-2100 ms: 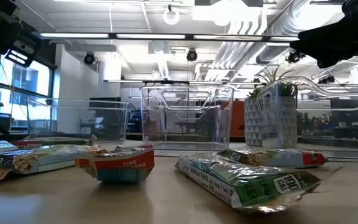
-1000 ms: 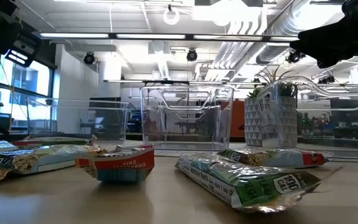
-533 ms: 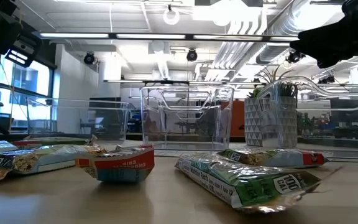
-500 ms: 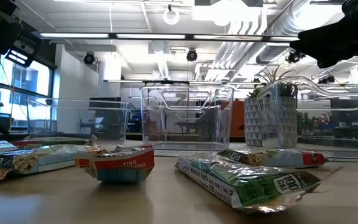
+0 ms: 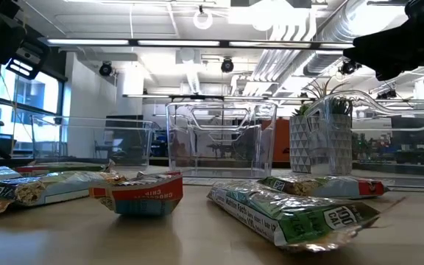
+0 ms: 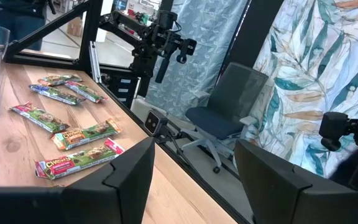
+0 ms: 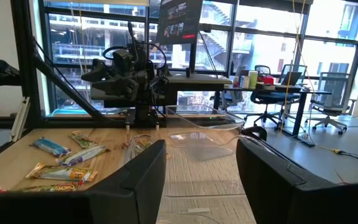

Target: Pick and place Granola Bars by type

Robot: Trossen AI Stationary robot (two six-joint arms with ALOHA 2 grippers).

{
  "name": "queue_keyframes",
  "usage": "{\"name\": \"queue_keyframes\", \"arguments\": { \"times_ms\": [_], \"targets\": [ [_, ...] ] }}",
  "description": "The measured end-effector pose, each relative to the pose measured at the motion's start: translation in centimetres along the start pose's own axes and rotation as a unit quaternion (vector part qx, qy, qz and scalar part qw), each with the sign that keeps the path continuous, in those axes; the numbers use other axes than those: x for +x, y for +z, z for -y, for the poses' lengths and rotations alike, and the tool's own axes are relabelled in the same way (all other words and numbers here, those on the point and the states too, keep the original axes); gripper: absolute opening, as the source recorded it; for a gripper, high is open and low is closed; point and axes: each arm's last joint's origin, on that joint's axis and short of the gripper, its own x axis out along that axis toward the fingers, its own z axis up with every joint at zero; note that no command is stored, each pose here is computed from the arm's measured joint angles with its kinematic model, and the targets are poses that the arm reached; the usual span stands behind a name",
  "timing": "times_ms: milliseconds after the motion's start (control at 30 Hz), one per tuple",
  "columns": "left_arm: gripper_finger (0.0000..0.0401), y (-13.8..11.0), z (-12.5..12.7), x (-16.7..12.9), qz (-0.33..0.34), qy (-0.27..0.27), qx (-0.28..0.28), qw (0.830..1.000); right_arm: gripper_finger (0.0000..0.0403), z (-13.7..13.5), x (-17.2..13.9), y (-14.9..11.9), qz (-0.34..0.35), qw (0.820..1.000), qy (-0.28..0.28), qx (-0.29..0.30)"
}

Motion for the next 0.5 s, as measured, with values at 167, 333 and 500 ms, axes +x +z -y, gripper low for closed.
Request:
{"name": "queue_keyframes", "arguments": {
  "times_ms": [167, 333, 500],
  "targets": [
    [0.0218, 0.00, 0.00, 0.00, 0.000, 0.000, 0.000, 1.000, 0.0181, 0.00, 0.00, -0.02, 0.000, 1.000, 0.000, 0.000],
    [0.0218, 0.00, 0.00, 0.00, 0.000, 0.000, 0.000, 1.000, 0.0181, 0.00, 0.00, 0.00, 0.000, 1.000, 0.000, 0.000],
    [0.0218, 0.61, -0.20, 0.02, 0.047, 0.052, 0.053, 0.996, 0.0181, 0.00, 0.00, -0.01, 0.000, 1.000, 0.000, 0.000]
  ]
}}
